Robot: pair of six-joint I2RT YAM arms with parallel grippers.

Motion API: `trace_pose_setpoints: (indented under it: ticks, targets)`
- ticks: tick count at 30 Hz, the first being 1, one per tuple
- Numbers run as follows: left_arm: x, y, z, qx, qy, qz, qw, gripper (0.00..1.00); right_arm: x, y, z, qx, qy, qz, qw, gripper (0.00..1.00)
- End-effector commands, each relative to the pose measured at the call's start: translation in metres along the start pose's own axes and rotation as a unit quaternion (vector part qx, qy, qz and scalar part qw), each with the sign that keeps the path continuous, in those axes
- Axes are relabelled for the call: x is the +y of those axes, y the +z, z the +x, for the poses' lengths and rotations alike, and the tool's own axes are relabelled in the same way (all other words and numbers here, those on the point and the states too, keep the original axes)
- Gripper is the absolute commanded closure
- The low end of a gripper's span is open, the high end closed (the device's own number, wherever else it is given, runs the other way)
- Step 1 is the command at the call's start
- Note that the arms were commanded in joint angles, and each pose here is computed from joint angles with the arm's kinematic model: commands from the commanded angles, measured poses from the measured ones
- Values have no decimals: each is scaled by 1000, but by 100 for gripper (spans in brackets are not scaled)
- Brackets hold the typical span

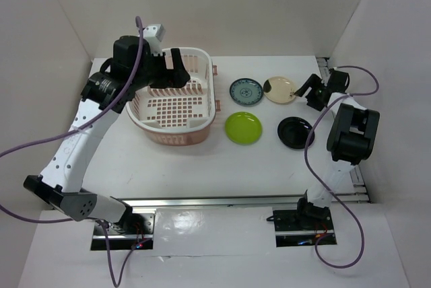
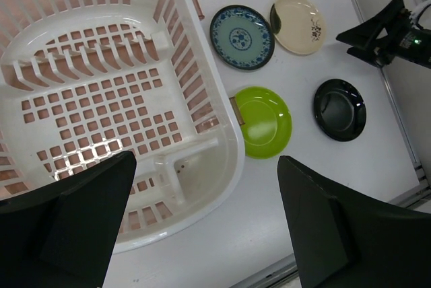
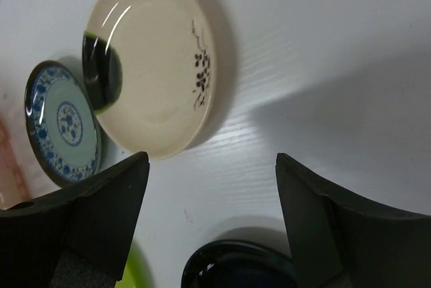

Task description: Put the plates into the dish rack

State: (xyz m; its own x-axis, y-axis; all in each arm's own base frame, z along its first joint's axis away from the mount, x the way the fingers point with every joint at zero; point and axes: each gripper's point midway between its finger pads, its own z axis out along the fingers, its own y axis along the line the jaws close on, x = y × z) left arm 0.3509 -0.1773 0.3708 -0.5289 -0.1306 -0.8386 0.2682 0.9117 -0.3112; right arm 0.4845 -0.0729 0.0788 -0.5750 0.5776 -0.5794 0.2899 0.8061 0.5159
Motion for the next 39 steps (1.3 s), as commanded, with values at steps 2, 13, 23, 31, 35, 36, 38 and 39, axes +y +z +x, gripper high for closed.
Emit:
trace_pose_setpoints:
  ticks: [2, 13, 23, 31, 35, 36, 38, 39]
  targets:
    - [-12, -15, -12, -25, 17, 35, 999, 0, 10, 13, -46, -49, -27, -24, 998, 20]
    - [-11, -8, -12, -19, 27, 33, 999, 0, -5, 65, -23, 7, -15, -19, 1000, 30]
    - [-10, 6, -11, -7, 26, 29, 999, 0, -4, 95, 0, 42, -10, -30, 999, 43]
    - [-12, 10, -15, -8, 26, 29, 999, 0, -8, 108, 16, 57, -6, -20, 998, 53]
    - [-10, 10, -16, -10, 31, 25, 999, 0, -20, 112, 21, 64, 5, 12, 998, 71]
    - [-8, 10, -16, -11, 31, 21, 999, 0, -21, 112, 17, 61, 4, 17, 998, 77]
    - [-8, 10, -16, -11, 31, 21, 999, 0, -29, 113, 21, 67, 8, 38, 997, 91]
    - [-8, 10, -16, -11, 31, 21, 999, 0, -29, 113, 16, 63, 7, 42, 997, 98]
